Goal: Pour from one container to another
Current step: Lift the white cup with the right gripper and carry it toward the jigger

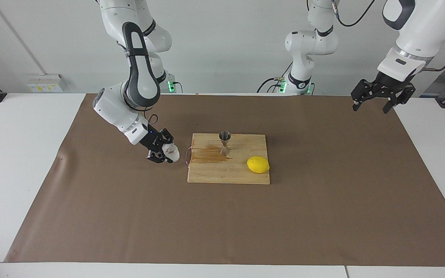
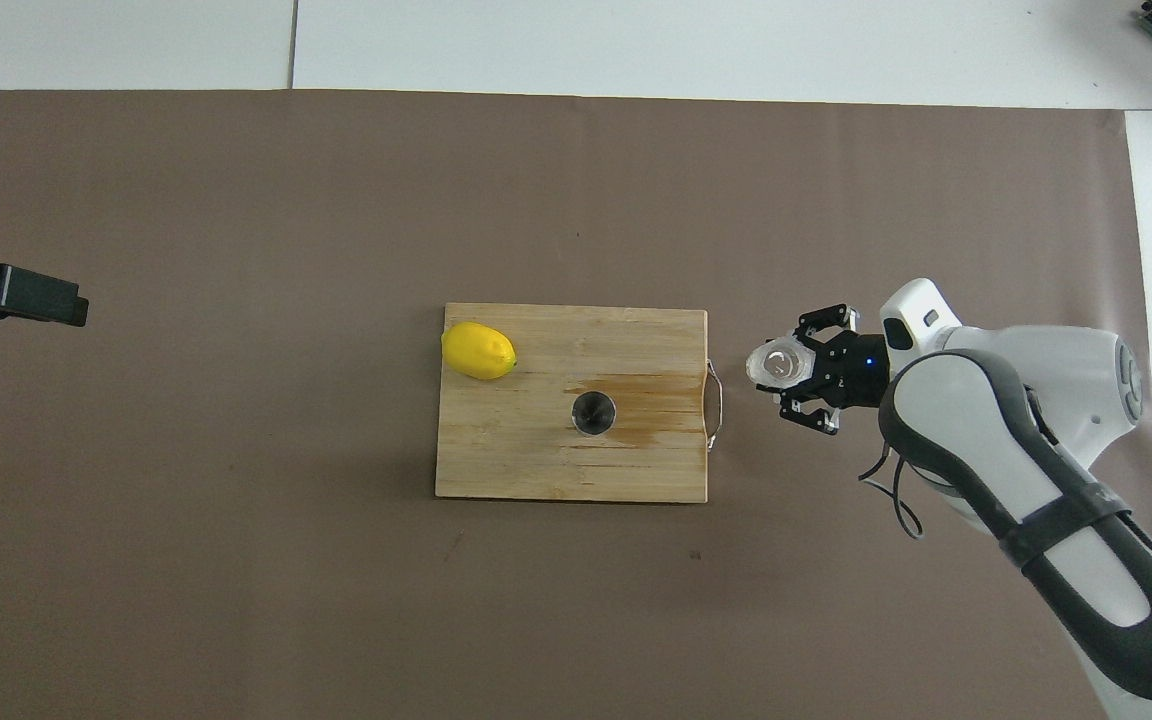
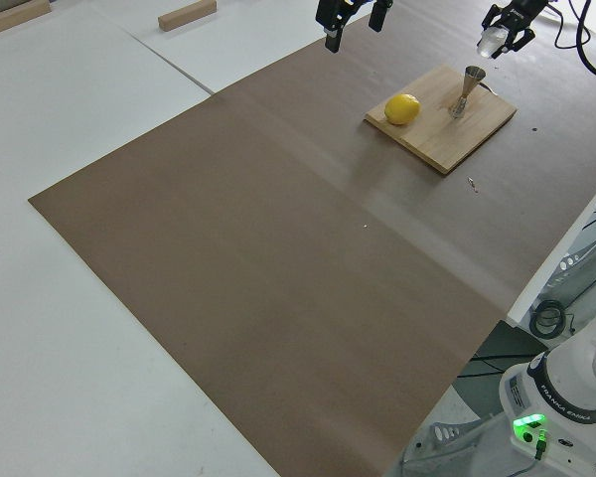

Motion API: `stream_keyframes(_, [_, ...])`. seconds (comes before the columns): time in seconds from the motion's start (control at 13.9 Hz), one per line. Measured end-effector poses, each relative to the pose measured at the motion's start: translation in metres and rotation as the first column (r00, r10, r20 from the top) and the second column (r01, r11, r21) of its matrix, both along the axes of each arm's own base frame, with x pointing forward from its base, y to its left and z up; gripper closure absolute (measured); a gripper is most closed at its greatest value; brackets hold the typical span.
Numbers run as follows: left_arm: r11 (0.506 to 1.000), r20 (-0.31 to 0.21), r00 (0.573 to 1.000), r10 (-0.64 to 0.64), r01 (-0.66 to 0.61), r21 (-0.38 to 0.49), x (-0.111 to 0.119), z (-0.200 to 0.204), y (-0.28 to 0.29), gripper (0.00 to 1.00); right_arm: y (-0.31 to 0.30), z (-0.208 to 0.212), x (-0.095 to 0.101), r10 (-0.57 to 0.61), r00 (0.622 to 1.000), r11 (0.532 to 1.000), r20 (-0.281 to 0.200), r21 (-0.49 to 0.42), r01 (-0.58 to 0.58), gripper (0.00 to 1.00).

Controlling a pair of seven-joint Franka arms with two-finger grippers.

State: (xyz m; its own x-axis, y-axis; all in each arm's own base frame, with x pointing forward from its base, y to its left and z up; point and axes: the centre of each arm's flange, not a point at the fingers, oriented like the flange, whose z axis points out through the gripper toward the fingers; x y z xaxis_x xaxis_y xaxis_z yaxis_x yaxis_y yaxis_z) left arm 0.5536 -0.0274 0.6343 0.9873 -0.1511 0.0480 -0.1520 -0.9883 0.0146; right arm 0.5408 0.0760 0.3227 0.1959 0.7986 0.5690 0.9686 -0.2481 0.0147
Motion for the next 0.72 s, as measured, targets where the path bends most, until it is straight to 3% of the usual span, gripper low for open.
stream_keyframes(0.72, [1.000, -0.006, 1.000, -0.001, 0.001, 0.000, -0.001, -0.001, 0.000, 0.00, 0.050, 0.039, 0.015, -0.016, 1.000, 1.000, -0.006, -0.010, 0.016, 0.48])
